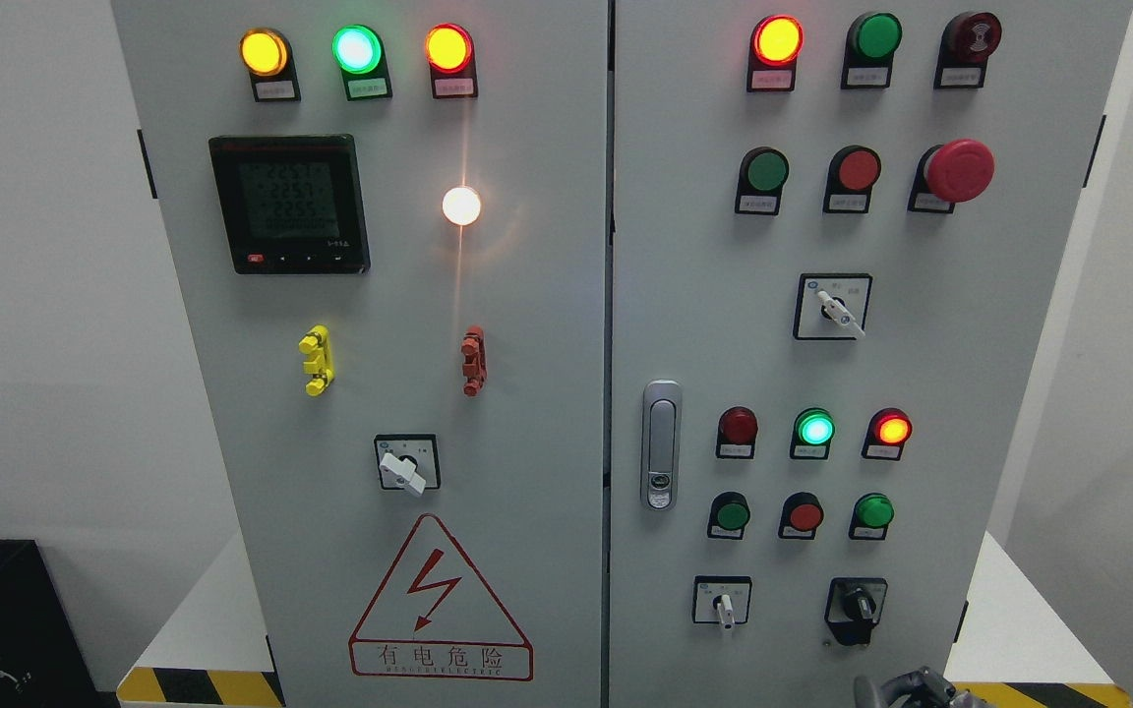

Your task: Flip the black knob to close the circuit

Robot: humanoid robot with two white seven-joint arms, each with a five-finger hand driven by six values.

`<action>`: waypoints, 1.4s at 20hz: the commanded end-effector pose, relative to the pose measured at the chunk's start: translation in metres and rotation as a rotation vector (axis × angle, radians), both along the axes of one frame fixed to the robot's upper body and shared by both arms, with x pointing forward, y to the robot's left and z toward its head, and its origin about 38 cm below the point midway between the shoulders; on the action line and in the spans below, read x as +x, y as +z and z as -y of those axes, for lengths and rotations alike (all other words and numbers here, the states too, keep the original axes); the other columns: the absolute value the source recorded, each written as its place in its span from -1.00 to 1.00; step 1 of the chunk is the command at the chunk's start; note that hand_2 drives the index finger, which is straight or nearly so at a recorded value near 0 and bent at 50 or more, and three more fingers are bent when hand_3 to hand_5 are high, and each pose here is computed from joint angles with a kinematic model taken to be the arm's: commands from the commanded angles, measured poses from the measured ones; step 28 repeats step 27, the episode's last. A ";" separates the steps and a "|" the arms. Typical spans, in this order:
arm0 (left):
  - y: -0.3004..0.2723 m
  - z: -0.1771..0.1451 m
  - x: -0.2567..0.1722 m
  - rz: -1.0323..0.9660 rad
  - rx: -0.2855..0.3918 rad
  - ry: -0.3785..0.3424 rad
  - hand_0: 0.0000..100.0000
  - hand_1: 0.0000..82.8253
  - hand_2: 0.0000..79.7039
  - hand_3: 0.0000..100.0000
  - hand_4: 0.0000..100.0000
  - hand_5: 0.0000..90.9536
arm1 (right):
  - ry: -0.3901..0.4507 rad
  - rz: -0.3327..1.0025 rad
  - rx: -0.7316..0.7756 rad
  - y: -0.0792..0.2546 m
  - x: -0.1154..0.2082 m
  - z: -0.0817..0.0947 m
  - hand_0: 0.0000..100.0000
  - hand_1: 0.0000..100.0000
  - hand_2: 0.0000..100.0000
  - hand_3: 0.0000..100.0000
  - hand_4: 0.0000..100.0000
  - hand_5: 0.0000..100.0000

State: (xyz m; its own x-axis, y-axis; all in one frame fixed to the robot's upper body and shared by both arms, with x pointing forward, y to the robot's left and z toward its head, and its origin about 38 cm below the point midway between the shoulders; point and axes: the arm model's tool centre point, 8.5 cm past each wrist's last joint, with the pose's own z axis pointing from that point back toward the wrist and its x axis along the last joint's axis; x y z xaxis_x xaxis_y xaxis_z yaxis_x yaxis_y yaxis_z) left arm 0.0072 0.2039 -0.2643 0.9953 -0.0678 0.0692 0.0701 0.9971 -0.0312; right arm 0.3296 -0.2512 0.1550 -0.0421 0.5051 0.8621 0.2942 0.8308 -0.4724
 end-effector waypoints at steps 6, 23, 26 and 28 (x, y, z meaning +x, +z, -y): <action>0.000 0.001 -0.006 0.002 -0.003 0.002 -0.76 0.34 -1.00 -1.00 -1.00 -1.00 | 0.165 0.099 0.477 -0.009 -0.033 -0.008 -1.00 -0.97 -0.57 -0.26 -0.30 -0.35; 0.000 0.002 -0.006 0.002 -0.004 0.002 -0.76 0.34 -1.00 -1.00 -1.00 -1.00 | 0.216 0.127 0.531 -0.013 -0.038 -0.010 -1.00 -1.00 -0.88 -0.71 -0.78 -0.99; 0.000 0.001 -0.006 0.002 -0.003 0.002 -0.76 0.34 -1.00 -1.00 -1.00 -1.00 | 0.225 0.141 0.557 -0.014 -0.039 -0.010 -1.00 -1.00 -0.89 -0.75 -0.82 -1.00; 0.000 0.002 -0.006 0.002 -0.004 0.002 -0.76 0.34 -1.00 -1.00 -1.00 -1.00 | 0.225 0.143 0.563 -0.014 -0.040 -0.010 -1.00 -1.00 -0.89 -0.76 -0.83 -1.00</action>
